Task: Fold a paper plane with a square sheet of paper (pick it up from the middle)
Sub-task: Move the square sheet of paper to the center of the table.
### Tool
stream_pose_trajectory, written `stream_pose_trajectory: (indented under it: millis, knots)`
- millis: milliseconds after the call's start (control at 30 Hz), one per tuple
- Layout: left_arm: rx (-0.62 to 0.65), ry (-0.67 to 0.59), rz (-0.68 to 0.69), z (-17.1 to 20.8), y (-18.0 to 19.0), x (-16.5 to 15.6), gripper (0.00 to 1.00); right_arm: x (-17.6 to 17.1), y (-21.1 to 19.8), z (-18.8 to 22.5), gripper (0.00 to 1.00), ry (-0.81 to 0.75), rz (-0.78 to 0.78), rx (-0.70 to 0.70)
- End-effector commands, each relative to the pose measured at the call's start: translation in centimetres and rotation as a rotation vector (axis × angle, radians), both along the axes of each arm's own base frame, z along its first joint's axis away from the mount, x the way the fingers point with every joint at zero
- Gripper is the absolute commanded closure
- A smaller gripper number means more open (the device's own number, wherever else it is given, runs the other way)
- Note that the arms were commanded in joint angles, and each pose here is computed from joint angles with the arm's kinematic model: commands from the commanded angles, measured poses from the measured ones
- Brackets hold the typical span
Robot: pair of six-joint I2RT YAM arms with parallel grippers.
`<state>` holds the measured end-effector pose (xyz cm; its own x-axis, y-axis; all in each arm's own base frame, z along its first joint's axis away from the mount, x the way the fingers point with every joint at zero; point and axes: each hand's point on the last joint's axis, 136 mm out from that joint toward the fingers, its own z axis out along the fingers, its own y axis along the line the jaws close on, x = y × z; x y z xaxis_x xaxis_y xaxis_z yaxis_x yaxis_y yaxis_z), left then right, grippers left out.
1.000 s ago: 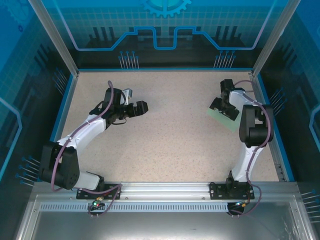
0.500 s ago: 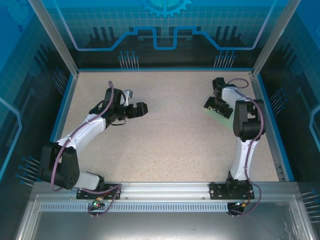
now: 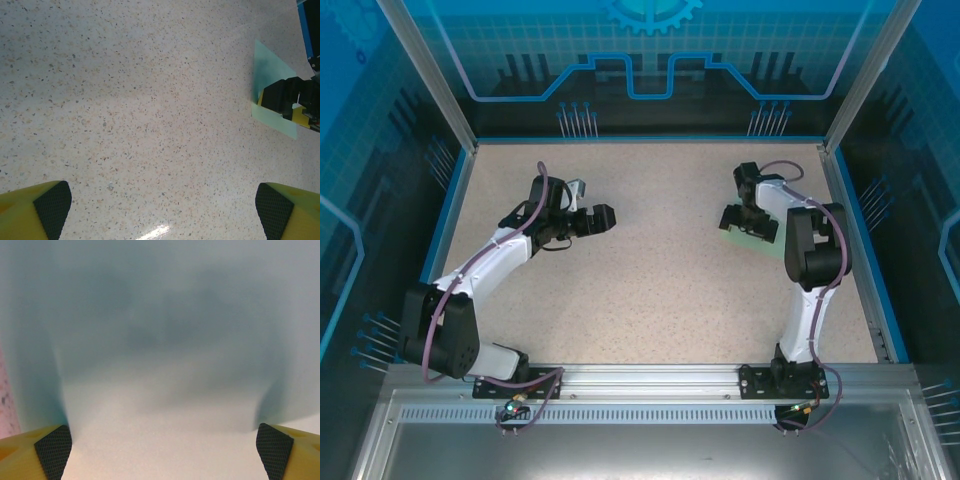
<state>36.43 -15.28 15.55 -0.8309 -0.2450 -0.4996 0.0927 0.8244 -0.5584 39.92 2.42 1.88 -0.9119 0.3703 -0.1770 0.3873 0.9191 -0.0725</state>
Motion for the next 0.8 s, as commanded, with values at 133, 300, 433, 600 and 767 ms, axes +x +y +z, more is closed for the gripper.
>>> stream_pose_trajectory:
  millis: [133, 300, 433, 600, 767]
  knots:
    - [-0.006, 0.016, -0.008, 0.0, -0.1, -1.3, 0.01, -2.1, 3.9, 1.1, 0.01, 0.018, 0.090, 0.101]
    - [0.004, 0.007, -0.013, 0.4, 0.1, -1.8, 0.01, -2.8, 7.3, -0.7, 0.01, 0.055, 0.123, 0.160]
    - [0.020, -0.006, -0.016, 1.0, 0.4, -2.3, 0.01, -3.0, 10.3, -0.2, 0.01, 0.015, 0.158, 0.217]
    - [0.027, -0.017, -0.018, 1.6, 0.6, -2.7, 0.01, -2.8, 8.5, 1.9, 0.01, -0.054, 0.075, 0.214]
    - [0.017, -0.010, -0.015, 1.5, 0.5, -2.6, 0.01, -2.5, 3.2, 2.9, 0.01, -0.096, -0.110, 0.124]
